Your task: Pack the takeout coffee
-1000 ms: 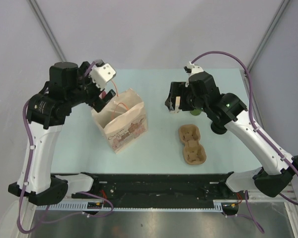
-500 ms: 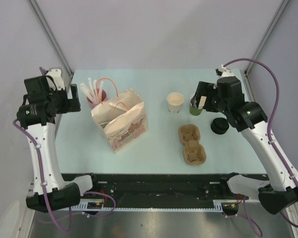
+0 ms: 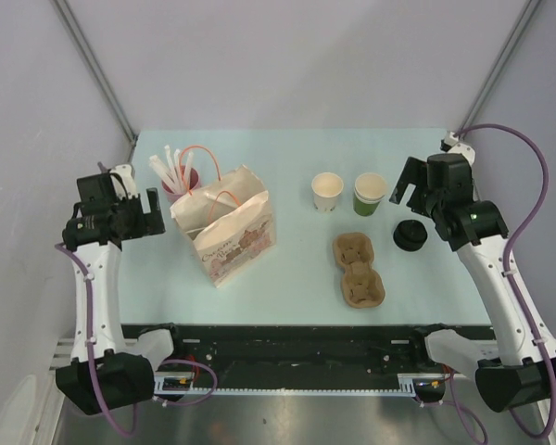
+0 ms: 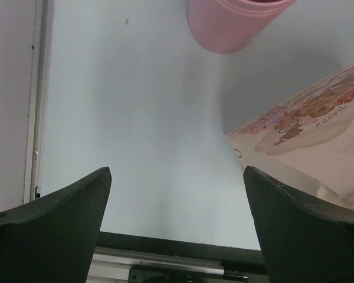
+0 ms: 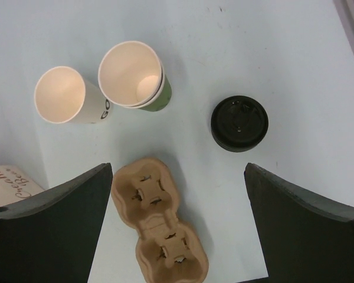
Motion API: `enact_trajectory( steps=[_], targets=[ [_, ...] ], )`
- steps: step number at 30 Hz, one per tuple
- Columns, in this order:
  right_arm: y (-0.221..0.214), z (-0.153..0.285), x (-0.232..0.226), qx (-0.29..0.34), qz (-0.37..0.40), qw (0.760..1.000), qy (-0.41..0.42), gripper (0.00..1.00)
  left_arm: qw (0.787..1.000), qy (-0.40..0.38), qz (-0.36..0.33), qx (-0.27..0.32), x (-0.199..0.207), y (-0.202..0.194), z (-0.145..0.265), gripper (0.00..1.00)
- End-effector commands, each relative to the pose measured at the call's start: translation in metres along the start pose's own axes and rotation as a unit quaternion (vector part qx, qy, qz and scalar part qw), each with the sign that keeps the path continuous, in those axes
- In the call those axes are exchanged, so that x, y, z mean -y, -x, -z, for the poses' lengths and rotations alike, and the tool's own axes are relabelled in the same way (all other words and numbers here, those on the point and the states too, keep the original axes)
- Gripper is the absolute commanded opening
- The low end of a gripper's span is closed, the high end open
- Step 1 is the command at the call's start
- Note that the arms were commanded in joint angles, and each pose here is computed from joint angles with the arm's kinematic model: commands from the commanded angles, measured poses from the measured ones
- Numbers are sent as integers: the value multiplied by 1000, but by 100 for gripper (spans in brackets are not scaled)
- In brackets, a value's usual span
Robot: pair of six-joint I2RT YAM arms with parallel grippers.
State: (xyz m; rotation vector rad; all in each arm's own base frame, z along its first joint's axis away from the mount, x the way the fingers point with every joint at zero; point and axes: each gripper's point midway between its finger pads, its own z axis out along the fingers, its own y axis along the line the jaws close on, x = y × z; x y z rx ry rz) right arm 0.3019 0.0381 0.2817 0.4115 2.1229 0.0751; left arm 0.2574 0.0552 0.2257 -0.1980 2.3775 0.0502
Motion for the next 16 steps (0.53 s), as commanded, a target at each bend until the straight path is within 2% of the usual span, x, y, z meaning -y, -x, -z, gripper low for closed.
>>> enact_trajectory(
  steps=[1, 16],
  targets=[
    [7, 1, 8, 28, -6, 1000, -13, 100, 999, -16, 15, 43, 6, 9, -2, 100],
    [-1, 12, 12, 59, 28, 998, 22, 100, 999, -27, -15, 42, 9, -17, -4, 100]
  ],
)
